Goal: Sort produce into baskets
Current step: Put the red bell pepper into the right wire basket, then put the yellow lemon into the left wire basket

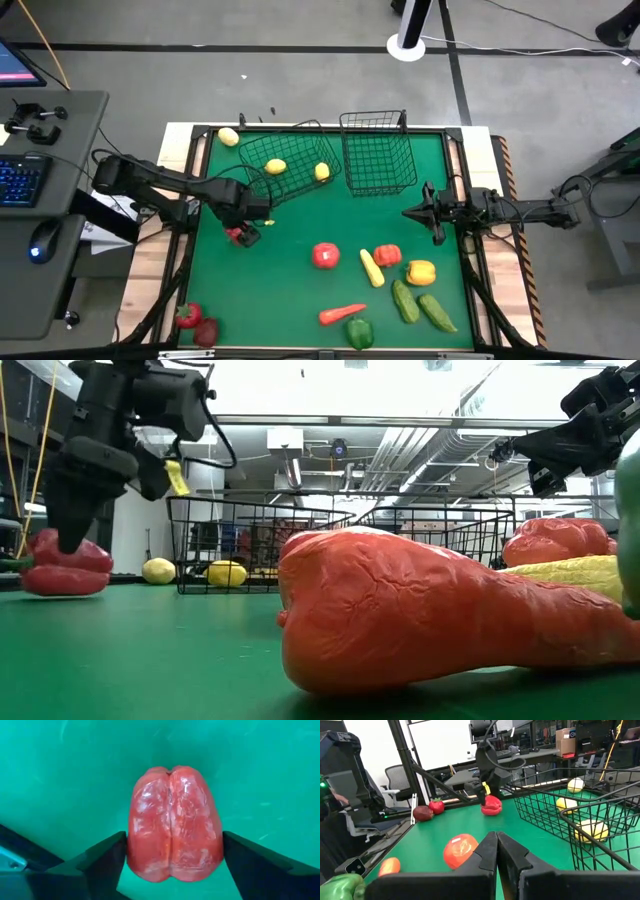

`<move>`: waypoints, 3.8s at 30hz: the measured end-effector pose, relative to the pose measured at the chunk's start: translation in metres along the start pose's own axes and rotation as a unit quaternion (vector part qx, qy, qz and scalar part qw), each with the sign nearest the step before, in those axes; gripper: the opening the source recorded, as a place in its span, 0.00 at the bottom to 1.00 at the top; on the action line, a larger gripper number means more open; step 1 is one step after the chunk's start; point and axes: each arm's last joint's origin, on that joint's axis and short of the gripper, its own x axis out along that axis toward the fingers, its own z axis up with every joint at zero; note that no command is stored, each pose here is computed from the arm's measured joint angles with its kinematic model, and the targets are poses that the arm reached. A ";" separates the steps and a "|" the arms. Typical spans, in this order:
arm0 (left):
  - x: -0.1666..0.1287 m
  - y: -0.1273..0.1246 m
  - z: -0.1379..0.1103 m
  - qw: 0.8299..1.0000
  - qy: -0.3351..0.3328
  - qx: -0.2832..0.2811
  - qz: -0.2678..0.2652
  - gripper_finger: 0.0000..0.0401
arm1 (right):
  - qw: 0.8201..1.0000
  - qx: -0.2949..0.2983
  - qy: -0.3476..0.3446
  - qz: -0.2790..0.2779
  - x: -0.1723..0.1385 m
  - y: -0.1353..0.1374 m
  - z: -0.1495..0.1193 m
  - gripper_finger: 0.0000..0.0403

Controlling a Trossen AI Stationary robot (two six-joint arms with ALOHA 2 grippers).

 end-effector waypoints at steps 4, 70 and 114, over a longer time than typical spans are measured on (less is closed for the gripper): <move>0.000 0.000 0.000 1.000 0.000 0.001 0.001 0.59 | 1.000 0.000 0.000 0.000 0.000 0.000 0.000 0.00; -0.177 0.049 0.183 0.780 -0.617 0.068 -0.080 0.87 | 1.000 0.000 0.000 0.000 0.000 0.000 0.000 0.00; -0.015 0.249 0.153 0.640 -0.203 -0.741 0.013 0.87 | 1.000 0.000 0.000 0.000 0.000 0.000 0.000 0.00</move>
